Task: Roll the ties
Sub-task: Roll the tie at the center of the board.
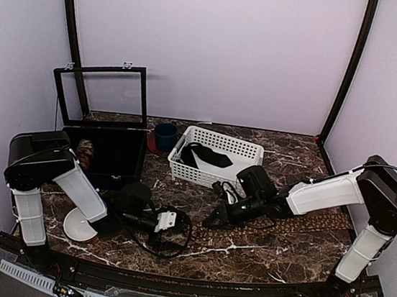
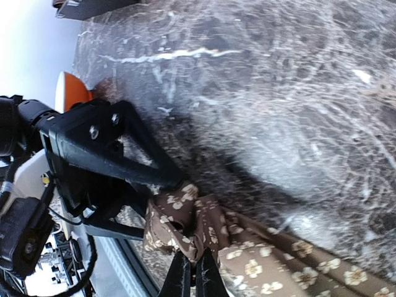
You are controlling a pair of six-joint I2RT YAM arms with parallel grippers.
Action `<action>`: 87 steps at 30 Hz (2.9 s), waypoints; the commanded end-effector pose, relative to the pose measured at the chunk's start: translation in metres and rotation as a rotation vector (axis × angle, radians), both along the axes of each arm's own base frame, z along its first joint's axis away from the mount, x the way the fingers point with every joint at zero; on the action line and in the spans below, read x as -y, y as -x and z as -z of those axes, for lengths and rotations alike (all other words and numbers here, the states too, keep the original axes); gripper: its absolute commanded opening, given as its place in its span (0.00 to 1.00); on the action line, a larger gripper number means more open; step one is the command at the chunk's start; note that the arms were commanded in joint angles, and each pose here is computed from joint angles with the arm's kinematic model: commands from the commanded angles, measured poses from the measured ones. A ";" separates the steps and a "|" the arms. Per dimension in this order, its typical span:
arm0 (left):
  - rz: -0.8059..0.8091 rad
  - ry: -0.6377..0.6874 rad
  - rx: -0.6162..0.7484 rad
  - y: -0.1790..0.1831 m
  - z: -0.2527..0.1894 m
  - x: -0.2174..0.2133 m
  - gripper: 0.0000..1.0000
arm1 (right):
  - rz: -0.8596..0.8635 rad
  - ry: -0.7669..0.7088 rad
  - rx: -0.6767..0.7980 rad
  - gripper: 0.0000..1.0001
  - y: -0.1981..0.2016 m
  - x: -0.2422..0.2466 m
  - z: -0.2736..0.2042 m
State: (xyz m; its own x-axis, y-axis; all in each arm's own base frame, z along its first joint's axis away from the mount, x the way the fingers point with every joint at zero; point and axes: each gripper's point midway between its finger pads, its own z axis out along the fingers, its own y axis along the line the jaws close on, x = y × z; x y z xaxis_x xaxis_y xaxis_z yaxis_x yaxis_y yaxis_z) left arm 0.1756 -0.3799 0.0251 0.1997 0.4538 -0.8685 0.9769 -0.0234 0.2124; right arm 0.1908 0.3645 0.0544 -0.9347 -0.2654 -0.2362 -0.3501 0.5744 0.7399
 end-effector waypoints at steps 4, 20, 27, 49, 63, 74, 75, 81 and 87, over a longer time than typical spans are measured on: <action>0.006 0.080 -0.093 0.010 -0.023 0.004 0.95 | -0.015 -0.061 0.006 0.00 0.008 -0.010 -0.017; 0.119 0.067 -0.017 0.021 -0.005 0.011 0.57 | -0.021 -0.024 -0.013 0.00 0.012 -0.008 -0.010; -0.076 0.092 0.003 -0.003 -0.021 -0.003 0.84 | -0.023 0.000 -0.026 0.00 0.015 -0.004 0.000; -0.515 0.062 -0.257 0.000 -0.005 0.015 0.98 | -0.012 -0.029 -0.013 0.00 0.012 -0.008 -0.012; -0.285 -0.083 -0.155 -0.003 0.020 -0.008 0.28 | -0.035 -0.076 -0.051 0.01 0.019 -0.011 -0.019; -0.043 -0.117 -0.108 0.015 0.025 -0.022 0.26 | -0.028 -0.022 -0.054 0.01 0.011 -0.012 0.003; -0.035 -0.110 -0.116 0.016 0.024 -0.022 0.28 | -0.025 -0.015 -0.052 0.01 0.010 -0.012 0.005; -0.079 -0.084 -0.110 0.007 0.014 -0.023 0.61 | -0.017 0.004 -0.059 0.01 0.007 -0.008 0.014; -0.136 -0.002 -0.165 0.001 -0.009 -0.016 0.83 | -0.015 0.024 -0.064 0.00 0.008 -0.006 0.024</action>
